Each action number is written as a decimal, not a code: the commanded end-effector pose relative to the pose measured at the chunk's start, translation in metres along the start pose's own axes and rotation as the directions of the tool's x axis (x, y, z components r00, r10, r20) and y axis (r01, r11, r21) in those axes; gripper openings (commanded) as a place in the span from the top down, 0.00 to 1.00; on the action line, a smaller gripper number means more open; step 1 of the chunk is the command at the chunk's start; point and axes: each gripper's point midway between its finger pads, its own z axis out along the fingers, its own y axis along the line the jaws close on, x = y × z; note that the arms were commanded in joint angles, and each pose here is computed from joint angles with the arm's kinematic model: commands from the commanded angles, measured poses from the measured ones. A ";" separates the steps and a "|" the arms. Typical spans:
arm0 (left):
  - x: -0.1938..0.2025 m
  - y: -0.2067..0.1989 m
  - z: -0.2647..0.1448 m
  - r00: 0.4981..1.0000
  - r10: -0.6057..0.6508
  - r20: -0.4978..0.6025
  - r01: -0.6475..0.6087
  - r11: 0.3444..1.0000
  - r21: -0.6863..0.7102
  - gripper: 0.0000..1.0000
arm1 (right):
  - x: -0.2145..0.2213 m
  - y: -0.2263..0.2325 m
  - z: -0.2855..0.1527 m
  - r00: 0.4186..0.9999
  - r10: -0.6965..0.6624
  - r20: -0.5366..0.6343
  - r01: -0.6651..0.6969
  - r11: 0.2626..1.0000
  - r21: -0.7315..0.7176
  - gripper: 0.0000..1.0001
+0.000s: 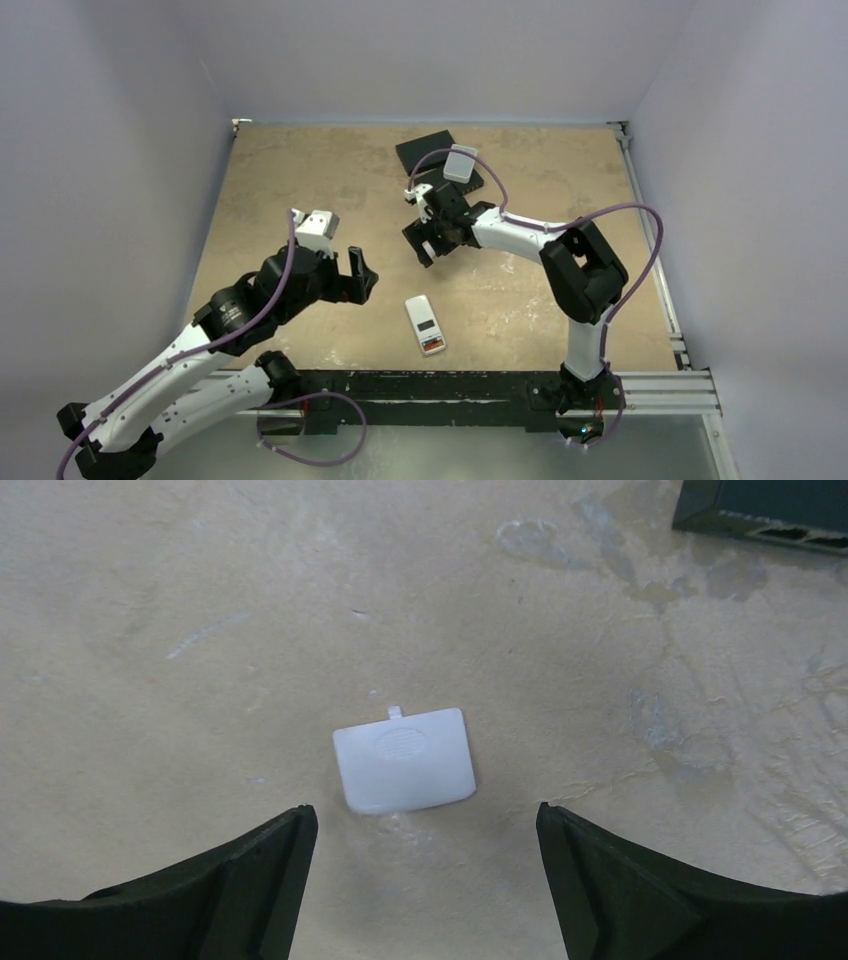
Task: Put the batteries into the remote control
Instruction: Pick up the battery cover at the center of the board, then adjust the remote control at the center of the board.
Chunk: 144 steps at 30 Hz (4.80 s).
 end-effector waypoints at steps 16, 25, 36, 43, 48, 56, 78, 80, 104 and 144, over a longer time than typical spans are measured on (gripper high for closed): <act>0.001 -0.009 0.009 0.999 0.030 -0.015 -0.029 0.999 0.041 0.01 | 0.005 -0.013 0.014 0.996 -0.057 -0.072 0.059 0.998 0.019 0.12; 0.001 -0.009 0.008 1.000 0.028 -0.010 -0.028 0.999 0.042 0.01 | 0.012 -0.007 0.017 0.995 -0.055 -0.087 0.056 0.998 0.015 0.17; 0.001 -0.008 0.008 1.000 0.026 -0.009 -0.026 0.999 0.040 0.01 | 0.014 0.002 0.023 0.993 -0.072 -0.094 0.076 0.996 0.041 0.20; 0.001 -0.008 0.007 1.000 0.027 -0.007 -0.027 0.999 0.042 0.01 | 0.017 0.003 0.025 0.991 -0.077 -0.105 0.084 0.994 0.064 0.24; 0.000 -0.008 0.006 1.000 0.023 -0.002 -0.023 0.999 0.041 0.01 | 0.020 0.003 0.028 0.991 -0.075 -0.112 0.083 0.994 0.066 0.27; -0.001 -0.008 0.005 1.000 0.021 0.000 -0.021 0.999 0.042 0.01 | 0.017 0.011 0.031 0.992 -0.074 -0.103 0.076 0.997 0.014 0.27; -0.001 -0.008 0.005 1.000 0.020 0.003 -0.020 0.999 0.042 0.01 | 0.032 0.011 0.028 0.987 -0.079 -0.141 0.081 0.997 0.008 0.35; -0.001 -0.008 0.005 1.000 0.020 0.003 -0.020 0.999 0.042 0.01 | 0.032 0.011 0.028 0.987 -0.079 -0.142 0.081 0.997 0.007 0.37; 0.000 -0.007 0.006 1.000 0.020 -0.002 -0.019 0.999 0.037 0.01 | 0.014 0.019 -0.043 0.997 0.053 -0.056 -0.051 0.998 0.041 0.62; 0.080 -0.135 0.198 0.937 0.015 -0.350 0.126 0.917 0.378 0.12 | 0.107 0.087 -0.187 0.969 0.234 0.081 -0.222 0.967 -0.128 0.61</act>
